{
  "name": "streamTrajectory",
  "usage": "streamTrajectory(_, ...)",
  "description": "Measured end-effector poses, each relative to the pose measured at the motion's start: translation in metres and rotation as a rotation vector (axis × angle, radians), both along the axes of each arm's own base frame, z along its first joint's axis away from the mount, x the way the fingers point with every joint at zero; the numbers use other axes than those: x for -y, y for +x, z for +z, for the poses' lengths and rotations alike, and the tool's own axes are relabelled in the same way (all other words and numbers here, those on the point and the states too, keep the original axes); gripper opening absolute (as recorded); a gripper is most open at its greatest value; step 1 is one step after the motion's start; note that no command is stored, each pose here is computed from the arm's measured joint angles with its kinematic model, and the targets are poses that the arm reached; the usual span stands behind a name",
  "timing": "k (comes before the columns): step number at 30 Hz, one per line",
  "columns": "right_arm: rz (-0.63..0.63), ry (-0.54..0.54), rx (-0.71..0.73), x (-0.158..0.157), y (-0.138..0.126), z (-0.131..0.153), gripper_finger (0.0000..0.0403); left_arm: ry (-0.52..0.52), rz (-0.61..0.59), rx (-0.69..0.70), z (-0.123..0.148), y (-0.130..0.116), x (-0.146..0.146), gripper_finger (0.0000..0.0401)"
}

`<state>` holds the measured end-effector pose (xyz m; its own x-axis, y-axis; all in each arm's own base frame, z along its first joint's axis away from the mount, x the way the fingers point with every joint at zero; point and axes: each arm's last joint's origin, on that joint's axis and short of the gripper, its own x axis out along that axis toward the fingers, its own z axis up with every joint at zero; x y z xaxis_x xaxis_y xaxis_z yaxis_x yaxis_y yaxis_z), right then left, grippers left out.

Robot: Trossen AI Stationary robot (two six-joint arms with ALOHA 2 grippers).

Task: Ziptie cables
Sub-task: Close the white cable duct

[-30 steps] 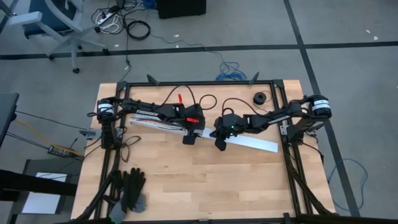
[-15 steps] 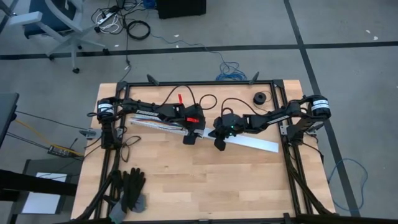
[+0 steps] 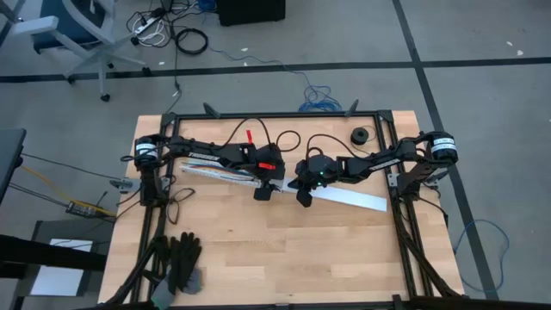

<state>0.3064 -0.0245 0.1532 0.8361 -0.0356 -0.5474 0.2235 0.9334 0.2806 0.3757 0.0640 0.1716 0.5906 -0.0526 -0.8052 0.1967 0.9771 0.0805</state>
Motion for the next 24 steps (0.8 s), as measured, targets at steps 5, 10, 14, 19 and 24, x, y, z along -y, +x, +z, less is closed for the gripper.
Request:
streamTrajectory(5,0.004,0.003,0.002,-0.0001,0.0001,0.0002,0.0,0.0,0.0,0.002,0.0001,0.0001,0.0,0.0223)
streamTrajectory(10,0.004,0.004,0.001,-0.0002,0.0001,0.0001,0.0,0.005,0.0,0.029,0.0016,0.0022,-0.0004,0.0223)
streamTrajectory(14,0.004,0.004,-0.004,-0.0001,-0.0002,-0.0003,0.0,0.005,0.0,0.031,0.0018,0.0024,-0.0004,0.0223)
streamTrajectory(19,0.0,0.004,-0.005,0.0012,-0.0003,-0.0005,0.0,0.005,0.0,0.03,0.0018,0.0024,-0.0004,0.0223)
streamTrajectory(24,0.006,-0.007,-0.012,0.0013,-0.0007,-0.0011,0.0,0.005,0.0,0.028,0.0016,0.0022,-0.0004,0.0223)
